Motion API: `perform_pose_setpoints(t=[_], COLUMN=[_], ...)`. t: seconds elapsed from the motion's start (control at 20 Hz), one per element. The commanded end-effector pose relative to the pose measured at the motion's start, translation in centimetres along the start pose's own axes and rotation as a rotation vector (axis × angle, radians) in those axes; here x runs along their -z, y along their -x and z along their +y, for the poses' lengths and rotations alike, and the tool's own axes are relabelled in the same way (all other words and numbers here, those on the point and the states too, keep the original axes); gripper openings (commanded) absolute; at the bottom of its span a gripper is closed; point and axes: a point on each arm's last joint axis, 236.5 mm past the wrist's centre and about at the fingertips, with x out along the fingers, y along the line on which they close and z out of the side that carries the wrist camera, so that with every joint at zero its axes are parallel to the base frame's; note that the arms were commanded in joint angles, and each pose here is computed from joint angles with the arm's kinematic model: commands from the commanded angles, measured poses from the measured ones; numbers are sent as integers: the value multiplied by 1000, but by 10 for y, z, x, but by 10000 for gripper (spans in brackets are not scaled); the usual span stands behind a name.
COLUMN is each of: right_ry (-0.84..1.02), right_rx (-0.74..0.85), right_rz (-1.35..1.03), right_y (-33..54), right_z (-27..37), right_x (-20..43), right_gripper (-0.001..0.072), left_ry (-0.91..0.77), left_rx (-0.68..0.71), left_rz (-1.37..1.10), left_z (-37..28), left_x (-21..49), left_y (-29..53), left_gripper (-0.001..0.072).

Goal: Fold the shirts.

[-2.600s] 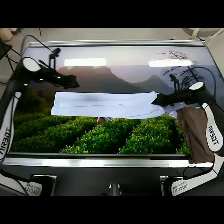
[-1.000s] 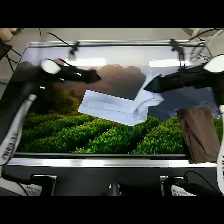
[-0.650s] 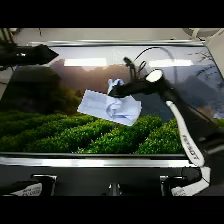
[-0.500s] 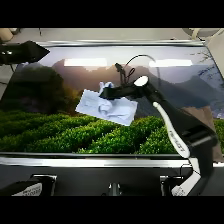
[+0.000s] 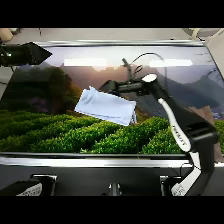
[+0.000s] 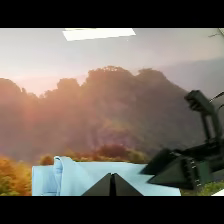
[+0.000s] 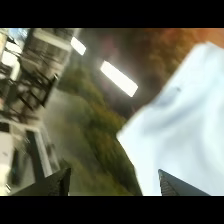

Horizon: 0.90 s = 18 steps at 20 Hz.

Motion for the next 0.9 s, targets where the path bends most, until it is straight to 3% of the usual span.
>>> perform_pose_setpoints(t=[0.0,0.05,0.15,0.35,0.6,0.7,0.8,0.85], right_ry=[-52,-95,-166,-309,-387,-390,-332,-285], right_rx=[356,468,532,411,417,402,353,298], right_rz=[297,389,501,246,237,254,232,200], right_y=[102,130,143,78,60,51,38,36], right_z=[-81,-103,-122,-128,-142,-139,-128,-118], right_x=[60,83,122,113,128,133,125,113], right_gripper=[600,599,599,599,577,497,150,26], left_ry=[-27,-31,-33,-37,-53,-56,-59,-60], left_rx=[-50,-62,-64,-55,-30,-24,-21,-20], left_rz=[13,15,24,33,54,56,56,53], left_z=[11,14,15,10,-3,-6,-7,-8], left_x=[3,4,5,8,13,14,14,13], left_y=[1,1,1,-1,-5,-6,-6,-7], left_gripper=[29,29,29,29,29,29,29,29])
